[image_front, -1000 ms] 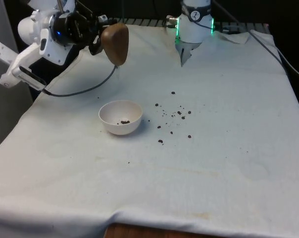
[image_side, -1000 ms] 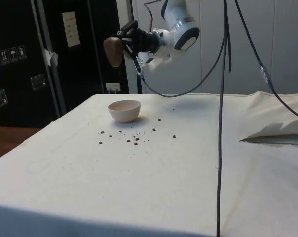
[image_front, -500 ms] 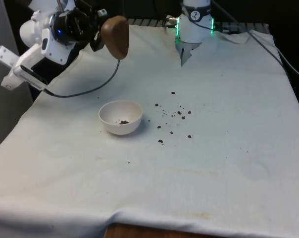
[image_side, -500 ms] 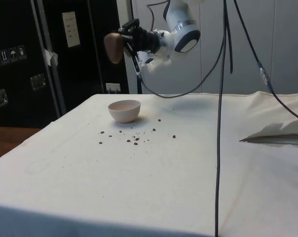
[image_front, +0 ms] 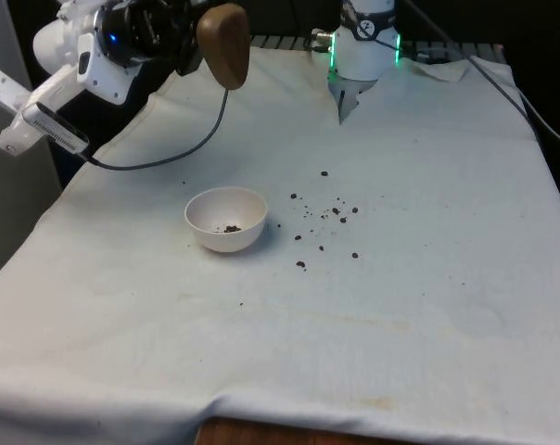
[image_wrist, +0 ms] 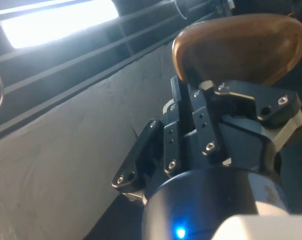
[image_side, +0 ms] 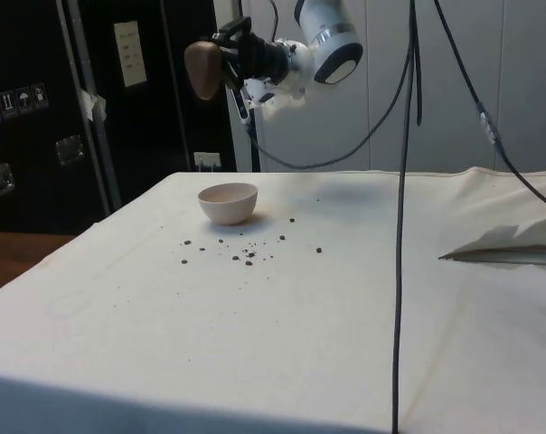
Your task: Pour the coffee beans from the cup into the bowl.
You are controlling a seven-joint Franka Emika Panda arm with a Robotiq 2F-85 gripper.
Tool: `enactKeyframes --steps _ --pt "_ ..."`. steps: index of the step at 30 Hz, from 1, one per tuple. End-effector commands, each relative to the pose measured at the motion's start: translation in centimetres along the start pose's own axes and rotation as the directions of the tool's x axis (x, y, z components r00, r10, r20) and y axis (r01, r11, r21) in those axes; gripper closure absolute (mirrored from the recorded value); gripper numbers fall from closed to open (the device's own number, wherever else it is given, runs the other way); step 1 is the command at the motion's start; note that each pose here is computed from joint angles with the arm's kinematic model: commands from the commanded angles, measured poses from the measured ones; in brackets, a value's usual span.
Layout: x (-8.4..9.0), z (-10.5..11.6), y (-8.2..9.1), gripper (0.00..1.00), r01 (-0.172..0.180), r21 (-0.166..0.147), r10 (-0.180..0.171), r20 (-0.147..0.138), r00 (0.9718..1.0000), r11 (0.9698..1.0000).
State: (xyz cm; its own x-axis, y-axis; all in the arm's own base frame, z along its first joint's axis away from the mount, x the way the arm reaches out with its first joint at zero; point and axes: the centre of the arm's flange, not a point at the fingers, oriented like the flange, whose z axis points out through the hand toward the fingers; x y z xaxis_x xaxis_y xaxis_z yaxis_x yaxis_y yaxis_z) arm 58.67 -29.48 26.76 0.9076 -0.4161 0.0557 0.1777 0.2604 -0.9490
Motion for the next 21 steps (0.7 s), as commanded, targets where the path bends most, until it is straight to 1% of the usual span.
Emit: enactKeyframes --steps 1,3,4,5,7,12,13,14,18,21 --pt "-0.1 0.4 -0.3 1.0 -0.001 -0.014 0.001 -0.001 1.0 0.9999" --pt "-0.2 0.7 -0.6 1.0 0.003 -0.02 -0.003 0.007 1.0 0.9998" --pt "-0.1 0.5 -0.4 1.0 0.007 -0.008 -0.007 0.012 0.9999 0.9999" --pt "-0.2 0.9 -0.8 1.0 0.006 -0.024 -0.006 0.01 0.9999 0.9997" --pt "-0.3 1.6 -1.0 1.0 0.013 -0.032 -0.012 0.027 0.9996 0.9994" --pt "-0.5 2.4 -1.5 1.0 0.026 -0.05 -0.023 0.049 0.9985 0.9984" --pt "-0.5 2.3 -1.3 1.0 0.027 -0.037 -0.025 0.057 0.9981 0.999" --pt "-0.6 2.7 -1.7 1.0 0.031 -0.056 -0.027 0.06 0.9978 0.998" --pt "-0.7 3.3 -2.0 1.0 0.042 -0.071 -0.036 0.079 0.9962 0.9966" --pt "-0.9 3.7 -2.1 1.0 0.05 -0.082 -0.042 0.097 0.9944 0.9953"
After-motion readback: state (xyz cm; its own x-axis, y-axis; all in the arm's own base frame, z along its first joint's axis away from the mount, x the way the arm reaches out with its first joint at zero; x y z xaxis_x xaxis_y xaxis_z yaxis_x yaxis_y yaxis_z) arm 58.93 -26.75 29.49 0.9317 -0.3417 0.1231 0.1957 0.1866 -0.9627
